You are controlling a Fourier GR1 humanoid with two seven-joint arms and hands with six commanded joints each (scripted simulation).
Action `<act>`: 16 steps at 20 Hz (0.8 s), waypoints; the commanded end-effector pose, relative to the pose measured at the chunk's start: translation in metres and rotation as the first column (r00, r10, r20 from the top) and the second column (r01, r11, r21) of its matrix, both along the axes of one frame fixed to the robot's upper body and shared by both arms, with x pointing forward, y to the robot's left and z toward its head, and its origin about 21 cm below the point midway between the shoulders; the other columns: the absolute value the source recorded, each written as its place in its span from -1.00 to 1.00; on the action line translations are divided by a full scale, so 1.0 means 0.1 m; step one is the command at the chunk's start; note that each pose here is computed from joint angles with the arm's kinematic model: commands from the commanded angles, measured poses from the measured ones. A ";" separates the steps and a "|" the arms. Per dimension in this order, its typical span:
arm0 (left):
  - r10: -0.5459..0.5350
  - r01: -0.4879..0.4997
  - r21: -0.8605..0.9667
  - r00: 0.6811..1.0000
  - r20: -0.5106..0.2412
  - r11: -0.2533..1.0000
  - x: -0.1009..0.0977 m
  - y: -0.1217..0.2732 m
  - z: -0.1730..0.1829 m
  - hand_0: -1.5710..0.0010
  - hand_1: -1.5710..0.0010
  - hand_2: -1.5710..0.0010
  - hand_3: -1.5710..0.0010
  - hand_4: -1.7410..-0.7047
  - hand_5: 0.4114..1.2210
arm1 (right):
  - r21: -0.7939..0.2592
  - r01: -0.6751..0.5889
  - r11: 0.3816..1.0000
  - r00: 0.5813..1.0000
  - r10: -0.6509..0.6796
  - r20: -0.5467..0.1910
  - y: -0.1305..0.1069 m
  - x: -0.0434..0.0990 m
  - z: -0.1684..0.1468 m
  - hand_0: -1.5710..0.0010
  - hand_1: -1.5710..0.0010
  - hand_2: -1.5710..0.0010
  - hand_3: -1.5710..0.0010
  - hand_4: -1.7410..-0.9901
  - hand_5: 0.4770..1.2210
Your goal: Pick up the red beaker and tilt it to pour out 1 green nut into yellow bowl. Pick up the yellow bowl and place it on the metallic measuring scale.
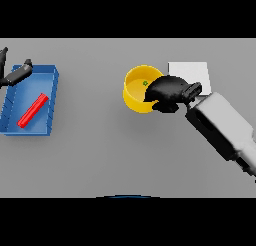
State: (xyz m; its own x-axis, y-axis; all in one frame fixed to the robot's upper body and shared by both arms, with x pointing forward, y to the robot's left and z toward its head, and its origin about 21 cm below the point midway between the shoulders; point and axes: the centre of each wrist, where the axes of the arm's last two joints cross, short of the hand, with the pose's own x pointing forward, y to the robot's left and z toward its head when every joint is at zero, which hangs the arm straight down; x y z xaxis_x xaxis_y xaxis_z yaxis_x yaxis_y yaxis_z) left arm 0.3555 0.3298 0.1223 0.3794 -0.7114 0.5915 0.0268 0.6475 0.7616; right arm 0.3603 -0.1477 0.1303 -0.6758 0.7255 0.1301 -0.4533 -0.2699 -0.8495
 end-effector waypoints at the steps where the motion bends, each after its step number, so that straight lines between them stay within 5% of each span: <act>1: -0.008 0.008 -0.006 1.000 -0.002 1.000 -0.01 -0.02 -0.03 1.00 1.00 1.00 1.00 0.81 -0.23 | 0.006 0.012 1.000 1.000 -0.012 0.005 -0.01 -0.01 0.04 -0.99 -0.99 -0.97 -0.64 -0.95 1.00; 7: -0.004 0.004 0.005 1.000 0.014 1.000 -0.02 0.00 0.03 1.00 1.00 1.00 1.00 0.81 -0.21 | 0.007 0.017 1.000 0.998 -0.018 0.059 -0.15 -0.07 0.26 -1.00 -1.00 -0.99 -0.61 -0.94 1.00; 11: -0.004 0.004 0.010 1.000 0.008 1.000 -0.05 -0.02 0.00 1.00 1.00 1.00 1.00 0.81 -0.20 | 0.003 0.124 0.992 0.984 -0.123 0.128 -0.35 0.11 0.32 -1.00 -1.00 -1.00 -0.62 -0.94 1.00; 16: 0.012 -0.012 0.006 1.000 -0.008 1.000 -0.08 -0.09 0.07 1.00 1.00 1.00 1.00 0.78 -0.16 | 0.037 0.234 0.972 0.964 -0.236 0.126 -0.70 0.31 0.32 -1.00 -1.00 -1.00 -0.54 -0.94 1.00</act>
